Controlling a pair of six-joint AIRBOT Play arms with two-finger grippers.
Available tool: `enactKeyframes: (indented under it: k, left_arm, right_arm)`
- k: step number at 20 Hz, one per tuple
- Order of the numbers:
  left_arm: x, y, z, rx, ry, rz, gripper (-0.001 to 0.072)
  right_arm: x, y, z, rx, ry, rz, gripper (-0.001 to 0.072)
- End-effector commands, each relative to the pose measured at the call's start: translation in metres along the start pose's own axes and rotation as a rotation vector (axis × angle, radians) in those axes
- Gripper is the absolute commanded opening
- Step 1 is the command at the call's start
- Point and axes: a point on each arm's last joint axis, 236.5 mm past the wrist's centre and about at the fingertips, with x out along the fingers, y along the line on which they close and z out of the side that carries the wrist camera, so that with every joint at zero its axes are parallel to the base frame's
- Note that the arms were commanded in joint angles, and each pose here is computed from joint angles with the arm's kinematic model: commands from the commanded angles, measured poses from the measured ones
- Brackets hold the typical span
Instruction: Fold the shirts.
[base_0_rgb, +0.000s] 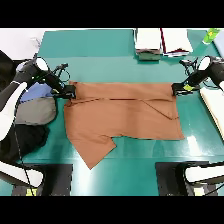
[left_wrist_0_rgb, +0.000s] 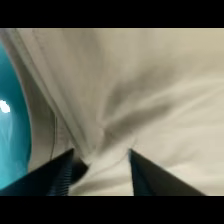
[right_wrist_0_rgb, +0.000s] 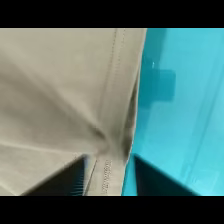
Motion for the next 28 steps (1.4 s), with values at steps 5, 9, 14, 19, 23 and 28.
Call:
enactKeyframes:
  k: [5,9,14,19,23,28]
  left_arm:
    - [-0.074,-0.002,-0.048,-0.016,-0.076,0.106,0.0436]
    - [-0.043,-0.015,-0.137,-0.056,-0.013,0.099,0.0436]
    - [0.018,-0.041,-0.231,-0.112,0.091,0.045,0.0437]
    - [0.048,-0.062,-0.253,-0.095,0.093,0.039,0.0437]
    - [0.055,-0.064,-0.260,-0.118,0.101,0.043,0.0437]
    - [0.061,-0.073,-0.241,-0.160,0.014,-0.010,0.0390]
  right_arm:
    - [-0.068,-0.004,-0.023,0.025,-0.112,-0.012,0.0453]
    - [-0.067,0.000,-0.057,0.026,-0.120,-0.011,0.0471]
    - [-0.053,0.020,-0.071,0.050,-0.129,0.066,0.0469]
    - [-0.052,0.025,-0.071,0.054,-0.124,0.087,0.0469]
    - [-0.052,0.025,-0.072,0.054,-0.120,0.087,0.0468]
    - [-0.052,0.025,-0.072,0.054,-0.120,0.088,0.0467]
